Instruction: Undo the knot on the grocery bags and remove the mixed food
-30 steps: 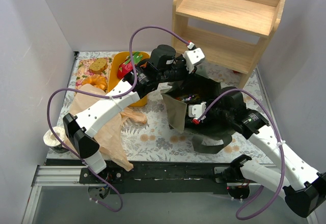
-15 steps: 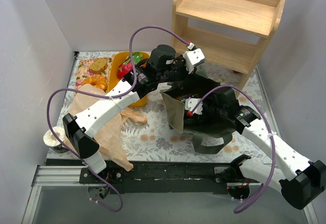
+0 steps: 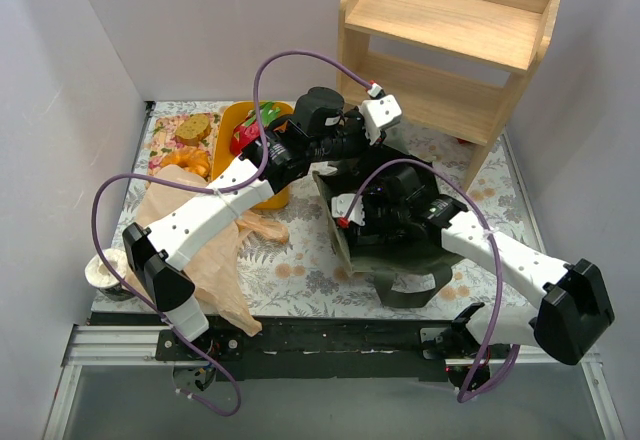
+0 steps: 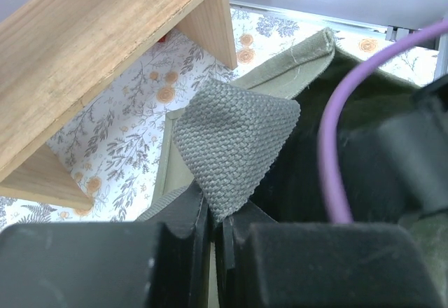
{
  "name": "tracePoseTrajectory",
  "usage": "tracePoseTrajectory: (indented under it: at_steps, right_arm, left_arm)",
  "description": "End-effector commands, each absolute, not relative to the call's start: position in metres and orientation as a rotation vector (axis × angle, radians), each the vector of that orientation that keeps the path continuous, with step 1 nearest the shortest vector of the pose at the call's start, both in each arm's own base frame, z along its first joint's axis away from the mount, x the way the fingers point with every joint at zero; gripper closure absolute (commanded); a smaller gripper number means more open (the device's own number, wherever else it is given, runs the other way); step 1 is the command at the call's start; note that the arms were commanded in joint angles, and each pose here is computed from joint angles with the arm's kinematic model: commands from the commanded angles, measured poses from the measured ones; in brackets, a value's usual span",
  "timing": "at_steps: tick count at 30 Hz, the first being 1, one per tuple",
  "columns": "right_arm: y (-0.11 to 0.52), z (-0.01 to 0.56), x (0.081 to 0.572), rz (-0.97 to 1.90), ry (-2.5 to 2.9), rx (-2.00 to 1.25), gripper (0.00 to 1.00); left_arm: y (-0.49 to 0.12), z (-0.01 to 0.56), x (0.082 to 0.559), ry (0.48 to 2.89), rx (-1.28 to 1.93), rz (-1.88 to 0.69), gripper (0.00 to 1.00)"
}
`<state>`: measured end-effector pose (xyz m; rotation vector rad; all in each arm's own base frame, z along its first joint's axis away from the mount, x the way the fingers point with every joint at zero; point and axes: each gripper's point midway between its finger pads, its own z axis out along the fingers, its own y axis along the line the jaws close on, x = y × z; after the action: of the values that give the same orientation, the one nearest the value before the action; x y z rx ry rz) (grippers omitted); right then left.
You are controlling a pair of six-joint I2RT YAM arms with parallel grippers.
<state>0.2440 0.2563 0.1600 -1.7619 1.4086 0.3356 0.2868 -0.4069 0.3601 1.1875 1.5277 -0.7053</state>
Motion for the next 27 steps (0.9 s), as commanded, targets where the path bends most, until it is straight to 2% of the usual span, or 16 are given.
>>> tracePoseTrajectory:
  at_steps: [1,8,13,18,23,27]
  right_arm:
    - [0.279,0.18,0.261,0.254,1.276,-1.759,0.51]
    - [0.269,0.177,0.294,0.059,1.246,-1.731,0.51]
    - [0.265,0.163,0.32,-0.009,1.272,-1.773,0.46]
    - [0.248,0.132,0.335,-0.023,1.362,-1.868,0.39]
    - [0.239,0.119,0.353,-0.069,1.381,-1.903,0.36]
    - [0.232,0.083,0.359,-0.047,1.465,-2.0,0.35]
  left_arm:
    - [-0.405,0.456,0.258,1.238,1.133,-0.793,1.0]
    - [-0.405,0.453,0.255,1.235,1.154,-0.801,1.0]
    - [-0.407,0.45,0.254,1.235,1.17,-0.804,1.0]
    - [-0.408,0.446,0.256,1.23,1.188,-0.788,1.0]
    - [-0.407,0.444,0.259,1.232,1.187,-0.764,1.0]
    - [-0.408,0.444,0.261,1.227,1.18,-0.76,1.0]
